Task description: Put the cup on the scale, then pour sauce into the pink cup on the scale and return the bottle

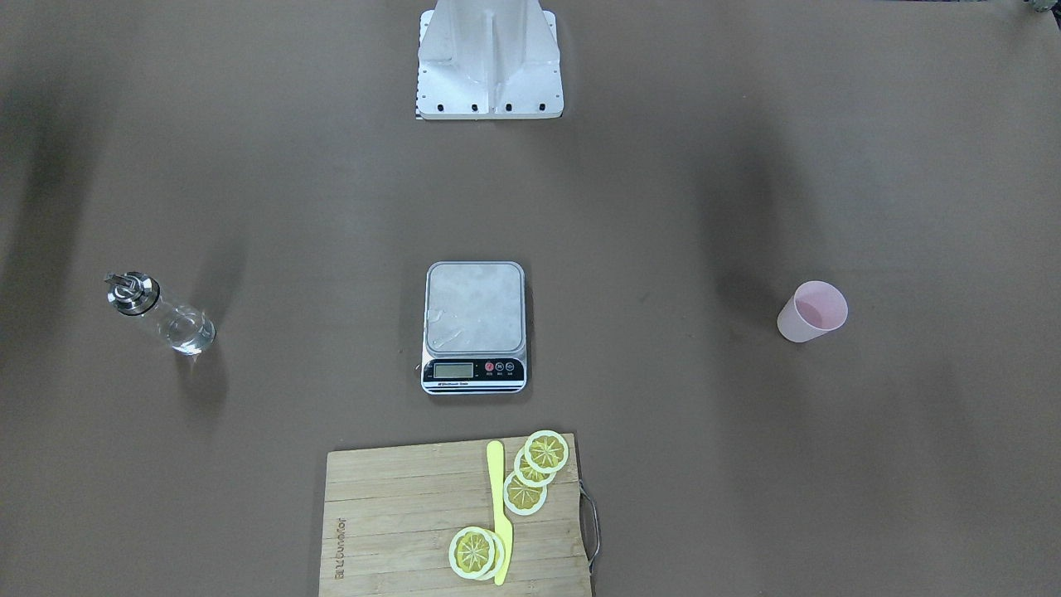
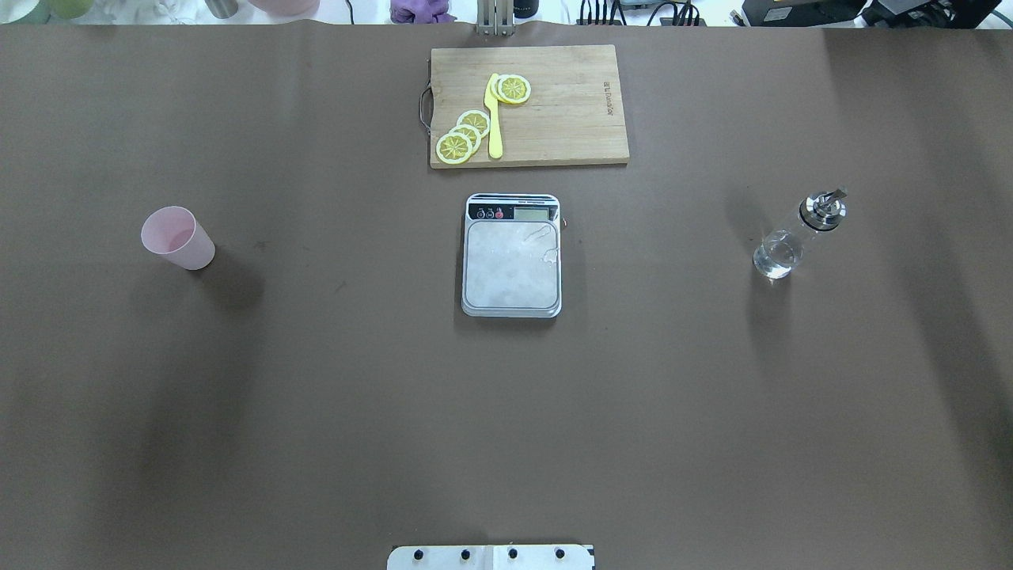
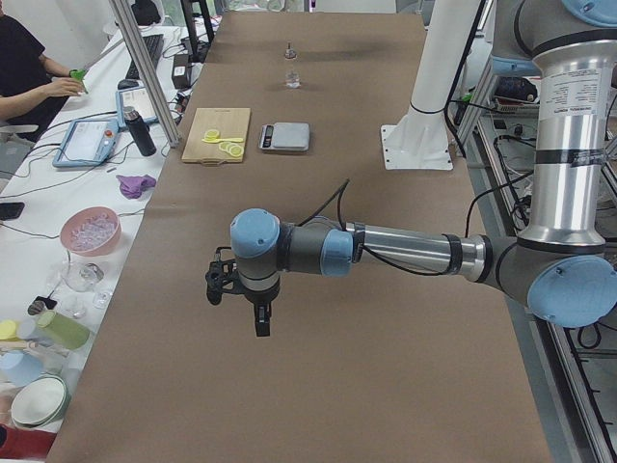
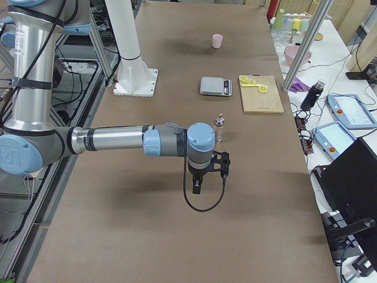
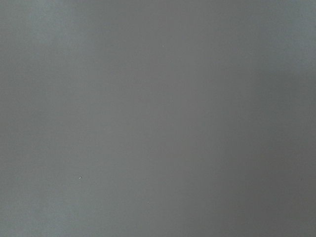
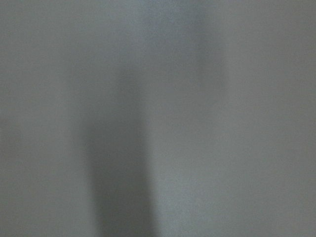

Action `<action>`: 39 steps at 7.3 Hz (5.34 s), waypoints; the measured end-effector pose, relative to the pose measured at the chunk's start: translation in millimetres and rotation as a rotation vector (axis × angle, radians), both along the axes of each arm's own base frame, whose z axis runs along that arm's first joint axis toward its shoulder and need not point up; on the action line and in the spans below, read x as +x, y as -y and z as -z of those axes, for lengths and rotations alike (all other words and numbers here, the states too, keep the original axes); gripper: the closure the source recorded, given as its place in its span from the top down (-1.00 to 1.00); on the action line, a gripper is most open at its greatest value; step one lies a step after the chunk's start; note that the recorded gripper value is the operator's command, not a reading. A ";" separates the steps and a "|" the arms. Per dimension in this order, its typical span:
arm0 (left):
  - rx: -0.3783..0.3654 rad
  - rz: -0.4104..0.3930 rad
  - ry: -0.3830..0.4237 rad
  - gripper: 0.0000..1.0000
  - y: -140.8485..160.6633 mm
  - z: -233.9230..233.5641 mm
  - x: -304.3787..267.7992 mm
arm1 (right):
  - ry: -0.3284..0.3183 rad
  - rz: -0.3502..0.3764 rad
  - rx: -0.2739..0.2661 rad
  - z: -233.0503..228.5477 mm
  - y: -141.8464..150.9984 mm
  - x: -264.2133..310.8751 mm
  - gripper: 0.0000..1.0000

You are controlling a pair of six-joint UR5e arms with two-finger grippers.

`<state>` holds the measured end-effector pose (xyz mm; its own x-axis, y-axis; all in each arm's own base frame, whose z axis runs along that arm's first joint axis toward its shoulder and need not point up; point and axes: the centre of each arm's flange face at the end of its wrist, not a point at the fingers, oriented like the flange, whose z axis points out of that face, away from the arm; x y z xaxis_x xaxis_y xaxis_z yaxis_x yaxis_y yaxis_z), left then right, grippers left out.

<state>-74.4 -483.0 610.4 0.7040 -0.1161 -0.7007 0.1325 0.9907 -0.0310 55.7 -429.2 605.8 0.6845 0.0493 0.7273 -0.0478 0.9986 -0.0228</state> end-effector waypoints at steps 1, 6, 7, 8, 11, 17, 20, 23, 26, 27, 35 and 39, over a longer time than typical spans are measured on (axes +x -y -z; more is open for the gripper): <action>0.000 0.000 0.000 0.96 -0.2 -0.3 0.0 | 0.000 0.000 0.002 0.6 0.5 0.0 1.00; 0.019 -0.006 0.000 0.96 0.4 2.3 0.8 | 0.001 -0.002 0.005 2.5 2.3 0.3 1.00; 0.052 -0.015 0.002 0.96 0.7 8.7 0.8 | 0.001 -0.002 0.005 2.6 2.3 0.2 1.00; 0.067 -0.020 0.002 0.96 0.3 11.6 1.0 | 0.002 -0.002 0.004 2.6 2.3 0.2 1.00; 0.068 -0.022 0.004 0.96 -0.7 11.1 1.9 | 0.003 -0.001 0.010 6.2 2.4 -0.1 1.00; 0.069 0.020 -0.034 0.94 42.3 48.5 18.9 | 0.039 0.006 0.017 14.1 -1.0 -4.3 1.00; -0.034 0.108 -0.111 0.94 90.2 145.3 117.0 | 0.028 0.033 0.031 19.9 3.5 -15.4 1.00; -0.062 0.128 -0.060 0.91 82.0 154.6 258.6 | 0.030 0.036 0.033 20.6 4.4 -16.8 1.00; -0.080 0.111 -0.084 0.77 68.5 138.7 318.5 | 0.036 0.035 0.031 21.1 3.9 -17.3 1.00; -0.086 0.101 -0.081 0.58 66.5 134.2 325.6 | 0.037 0.035 0.030 21.1 3.8 -17.4 1.00; -0.077 0.045 -0.067 -0.39 53.9 114.9 341.7 | 0.038 0.035 0.027 19.5 4.1 -17.5 1.00; -0.079 0.030 -0.072 -1.00 49.7 115.6 347.3 | 0.040 0.035 0.026 19.4 3.7 -17.6 1.00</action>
